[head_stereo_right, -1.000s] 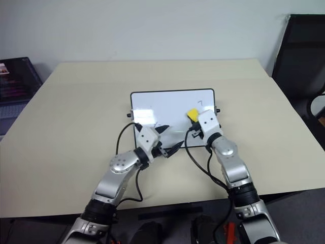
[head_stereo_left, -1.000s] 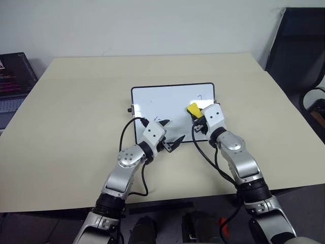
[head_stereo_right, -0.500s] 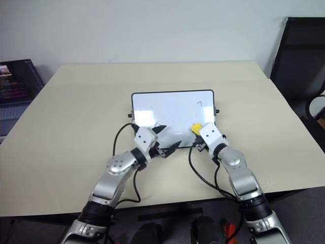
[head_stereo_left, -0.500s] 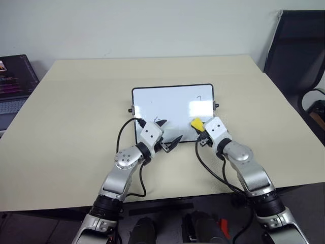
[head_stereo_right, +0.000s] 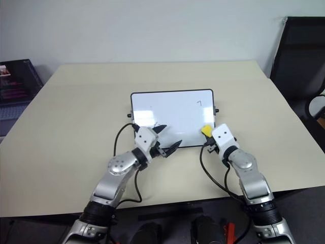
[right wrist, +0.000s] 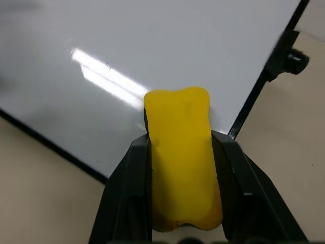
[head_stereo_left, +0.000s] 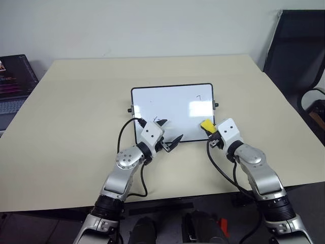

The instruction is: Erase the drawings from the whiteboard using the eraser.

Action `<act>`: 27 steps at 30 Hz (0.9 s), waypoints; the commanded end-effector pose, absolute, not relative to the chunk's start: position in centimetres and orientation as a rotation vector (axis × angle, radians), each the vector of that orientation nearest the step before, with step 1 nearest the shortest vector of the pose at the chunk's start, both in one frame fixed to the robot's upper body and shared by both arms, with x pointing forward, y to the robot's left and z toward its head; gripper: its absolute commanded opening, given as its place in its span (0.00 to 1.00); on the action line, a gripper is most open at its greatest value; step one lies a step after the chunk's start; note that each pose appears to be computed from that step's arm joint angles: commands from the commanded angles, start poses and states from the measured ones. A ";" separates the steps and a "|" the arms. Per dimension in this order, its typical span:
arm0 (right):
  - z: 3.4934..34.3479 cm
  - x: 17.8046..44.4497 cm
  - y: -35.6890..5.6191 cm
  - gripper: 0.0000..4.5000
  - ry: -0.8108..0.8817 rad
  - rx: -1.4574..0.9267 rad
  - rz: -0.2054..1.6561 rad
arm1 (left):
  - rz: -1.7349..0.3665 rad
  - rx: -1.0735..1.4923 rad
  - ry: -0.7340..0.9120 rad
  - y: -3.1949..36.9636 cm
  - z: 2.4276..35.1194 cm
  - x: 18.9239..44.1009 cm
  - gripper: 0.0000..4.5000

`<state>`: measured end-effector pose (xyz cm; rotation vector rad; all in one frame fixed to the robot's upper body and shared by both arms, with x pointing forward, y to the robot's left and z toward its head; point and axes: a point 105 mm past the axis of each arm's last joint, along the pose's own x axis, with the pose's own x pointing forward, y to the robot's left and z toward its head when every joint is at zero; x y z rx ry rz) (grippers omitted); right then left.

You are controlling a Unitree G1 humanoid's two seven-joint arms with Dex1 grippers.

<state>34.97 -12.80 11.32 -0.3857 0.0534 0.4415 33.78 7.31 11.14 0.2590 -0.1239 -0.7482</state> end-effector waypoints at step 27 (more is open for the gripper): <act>17.3 38.3 -11.9 0.27 -0.223 -0.327 0.327 | -0.695 0.286 -0.371 3.1 15.1 36.1 1.00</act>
